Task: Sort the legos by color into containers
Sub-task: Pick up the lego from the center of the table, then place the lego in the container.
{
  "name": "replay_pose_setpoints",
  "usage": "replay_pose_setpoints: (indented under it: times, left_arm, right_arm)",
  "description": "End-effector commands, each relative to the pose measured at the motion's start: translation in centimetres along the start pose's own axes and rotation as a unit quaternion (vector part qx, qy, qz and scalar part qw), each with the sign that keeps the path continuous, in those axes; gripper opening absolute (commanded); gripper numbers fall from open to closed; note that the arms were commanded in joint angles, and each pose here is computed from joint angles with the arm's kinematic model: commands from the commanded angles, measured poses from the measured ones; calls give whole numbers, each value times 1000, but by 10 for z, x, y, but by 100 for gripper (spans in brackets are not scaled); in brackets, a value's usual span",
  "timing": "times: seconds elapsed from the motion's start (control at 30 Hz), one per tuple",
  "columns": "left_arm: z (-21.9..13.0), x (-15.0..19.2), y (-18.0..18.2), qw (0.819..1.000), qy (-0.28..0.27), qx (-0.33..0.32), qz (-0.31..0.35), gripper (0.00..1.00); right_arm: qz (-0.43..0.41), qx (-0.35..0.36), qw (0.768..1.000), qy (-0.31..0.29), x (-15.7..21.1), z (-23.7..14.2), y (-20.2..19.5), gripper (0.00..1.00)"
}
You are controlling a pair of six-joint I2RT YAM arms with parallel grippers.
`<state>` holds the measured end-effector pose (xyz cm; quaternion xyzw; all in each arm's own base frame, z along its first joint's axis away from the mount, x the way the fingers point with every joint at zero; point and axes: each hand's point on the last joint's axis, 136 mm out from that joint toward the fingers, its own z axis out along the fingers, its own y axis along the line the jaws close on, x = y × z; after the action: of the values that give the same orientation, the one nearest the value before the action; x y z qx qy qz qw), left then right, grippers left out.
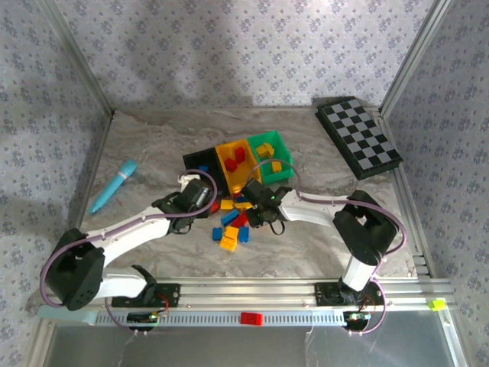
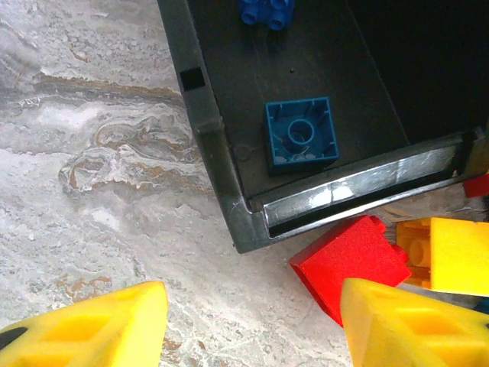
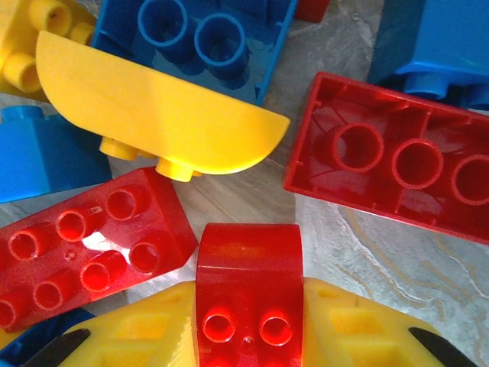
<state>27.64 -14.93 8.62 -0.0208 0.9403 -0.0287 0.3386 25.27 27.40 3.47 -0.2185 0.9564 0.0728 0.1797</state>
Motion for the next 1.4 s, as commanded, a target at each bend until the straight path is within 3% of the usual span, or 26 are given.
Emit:
replay_pose_setpoints:
  times: [0.0,0.3,0.53,0.6,0.67,0.73,0.87,1.17,1.37]
  left_arm:
    - [-7,-6,6,1000,-14,-5,-13,61]
    - [-12,3,8,1000,-5,11,-19,61]
    - [-27,4,17,999,-14,12,-30,61]
    - [-32,4,22,999,-19,10,-35,61]
    - [-36,5,26,999,-22,12,-41,61]
    - [-38,8,27,999,-23,20,-44,61]
    - [-36,21,25,999,-2,39,-35,61]
    - [-36,49,-26,982,73,172,14,61]
    - [-35,72,-36,972,126,194,37,59]
  right_arm:
    - [1,3,1000,-31,-22,-23,-4,33]
    - [22,-28,992,-117,-113,-48,-6,34]
    - [40,-45,989,-139,-176,-31,-12,35]
    - [40,-45,989,-137,-188,-22,-14,37]
    - [36,-36,990,-129,-193,-15,-16,47]
    - [29,-31,990,-134,-196,-18,-15,54]
    - [28,-38,988,-146,-188,-31,-15,57]
    - [33,-39,984,-169,-141,-62,-28,57]
    - [40,-13,986,-160,-104,-61,-47,57]
